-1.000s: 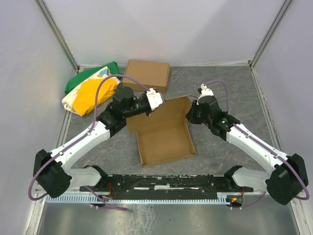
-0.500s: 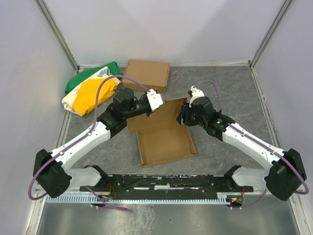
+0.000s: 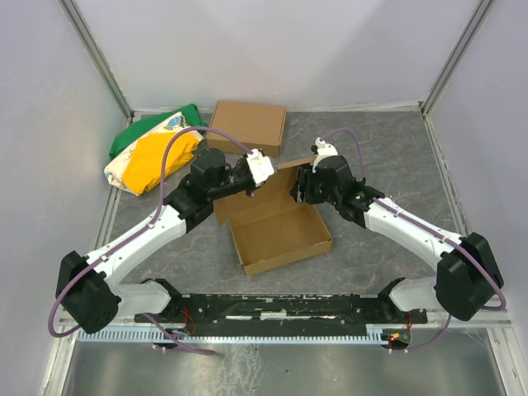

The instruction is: Fold the paper box

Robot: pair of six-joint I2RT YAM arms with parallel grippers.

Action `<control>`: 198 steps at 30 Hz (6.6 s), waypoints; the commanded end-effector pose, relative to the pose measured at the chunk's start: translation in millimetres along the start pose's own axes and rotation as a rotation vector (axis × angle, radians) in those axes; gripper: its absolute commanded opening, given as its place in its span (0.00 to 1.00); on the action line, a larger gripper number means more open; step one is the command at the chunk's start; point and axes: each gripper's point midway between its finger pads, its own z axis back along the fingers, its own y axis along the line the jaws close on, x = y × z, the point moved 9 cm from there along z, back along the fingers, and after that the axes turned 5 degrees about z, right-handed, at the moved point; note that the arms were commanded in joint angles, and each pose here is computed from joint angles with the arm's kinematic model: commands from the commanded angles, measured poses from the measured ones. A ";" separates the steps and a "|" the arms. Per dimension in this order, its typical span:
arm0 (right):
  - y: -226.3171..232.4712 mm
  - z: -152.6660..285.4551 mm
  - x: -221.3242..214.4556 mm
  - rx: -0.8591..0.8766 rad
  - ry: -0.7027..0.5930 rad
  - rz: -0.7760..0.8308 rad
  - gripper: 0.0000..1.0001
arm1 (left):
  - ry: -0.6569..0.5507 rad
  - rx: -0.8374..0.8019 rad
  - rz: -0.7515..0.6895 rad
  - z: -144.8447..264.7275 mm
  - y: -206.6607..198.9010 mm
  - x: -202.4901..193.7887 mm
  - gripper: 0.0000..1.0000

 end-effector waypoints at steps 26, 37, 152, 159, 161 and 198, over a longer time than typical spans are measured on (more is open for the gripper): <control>-46.7 174.6 -81.3 -0.056 -0.201 -0.045 0.97 | -0.119 -0.109 -0.131 8.3 -11.1 27.8 0.08; -44.7 164.8 -73.7 -0.065 -0.205 -0.023 0.96 | -0.190 0.117 -0.044 42.1 -5.7 45.1 0.39; -47.6 -85.6 40.5 -0.097 0.436 0.048 0.59 | 0.756 0.888 1.191 -60.3 40.2 -147.0 0.52; -47.1 -90.0 33.6 -0.101 0.454 0.048 0.58 | 0.776 0.870 1.208 -64.4 31.1 -158.6 0.52; -46.2 -91.8 31.6 -0.099 0.459 0.050 0.58 | 0.783 0.865 1.212 -66.4 28.9 -161.8 0.52; -46.6 -59.8 62.8 -0.296 0.395 0.163 0.59 | 0.803 0.983 0.977 -44.7 51.6 -118.9 0.58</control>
